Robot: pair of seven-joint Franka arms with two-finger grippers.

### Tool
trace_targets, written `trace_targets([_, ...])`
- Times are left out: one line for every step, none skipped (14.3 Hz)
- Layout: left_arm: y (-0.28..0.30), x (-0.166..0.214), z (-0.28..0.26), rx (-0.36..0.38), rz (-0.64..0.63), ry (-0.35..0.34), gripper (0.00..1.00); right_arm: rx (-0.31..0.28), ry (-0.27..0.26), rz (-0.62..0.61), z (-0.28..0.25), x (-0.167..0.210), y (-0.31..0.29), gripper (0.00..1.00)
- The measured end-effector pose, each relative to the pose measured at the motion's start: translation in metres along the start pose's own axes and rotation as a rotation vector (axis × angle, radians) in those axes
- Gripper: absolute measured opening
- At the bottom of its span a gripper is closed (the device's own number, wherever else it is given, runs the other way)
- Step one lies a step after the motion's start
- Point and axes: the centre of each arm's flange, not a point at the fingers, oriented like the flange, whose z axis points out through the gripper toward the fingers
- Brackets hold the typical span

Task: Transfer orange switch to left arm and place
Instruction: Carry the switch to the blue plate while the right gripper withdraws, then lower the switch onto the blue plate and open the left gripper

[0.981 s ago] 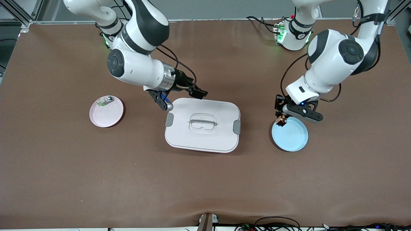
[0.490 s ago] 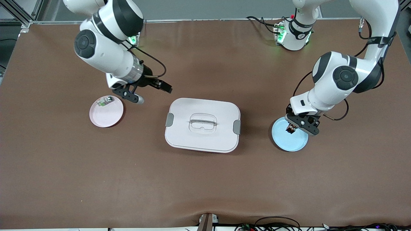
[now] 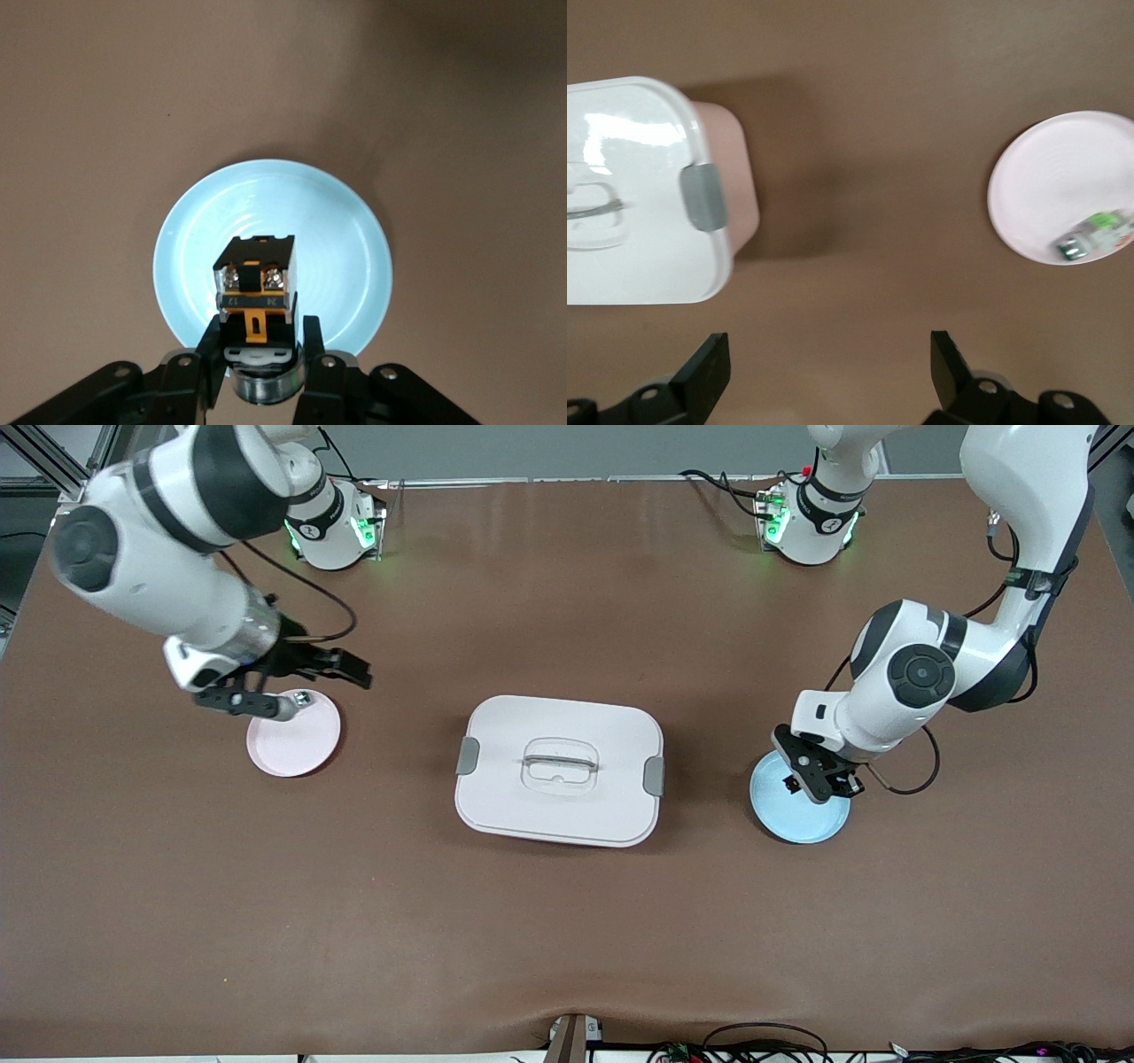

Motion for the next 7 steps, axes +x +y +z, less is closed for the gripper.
trace_targets([-0.005,-0.005,0.009,0.011,0.036,0.000,0.37,-0.014,-0.001,-0.019,-0.007,0.007,0.024,1.00])
trace_targets([-0.009,-0.009,0.020,0.022,0.080,0.003,0.37,-0.025,-0.002,-0.037,-0.014,0.013,0.048,1.00])
trace_targets([-0.012,-0.012,0.030,0.030,0.120,0.007,0.37,-0.031,-0.001,-0.052,-0.021,0.018,0.070,1.00])
trace_targets([-0.015,-0.017,0.041,0.033,0.145,0.009,0.37,-0.029,0.001,-0.065,-0.027,0.023,0.090,1.00])
trace_targets([-0.017,-0.021,0.052,0.030,0.160,0.010,0.37,-0.025,0.004,-0.081,-0.033,0.026,0.108,1.00])
trace_targets([-0.018,-0.024,0.060,0.023,0.173,0.012,0.37,-0.021,0.008,-0.096,-0.040,0.028,0.122,1.00])
trace_targets([-0.017,-0.025,0.067,0.015,0.182,0.015,0.37,-0.023,0.012,-0.108,-0.048,0.030,0.132,1.00])
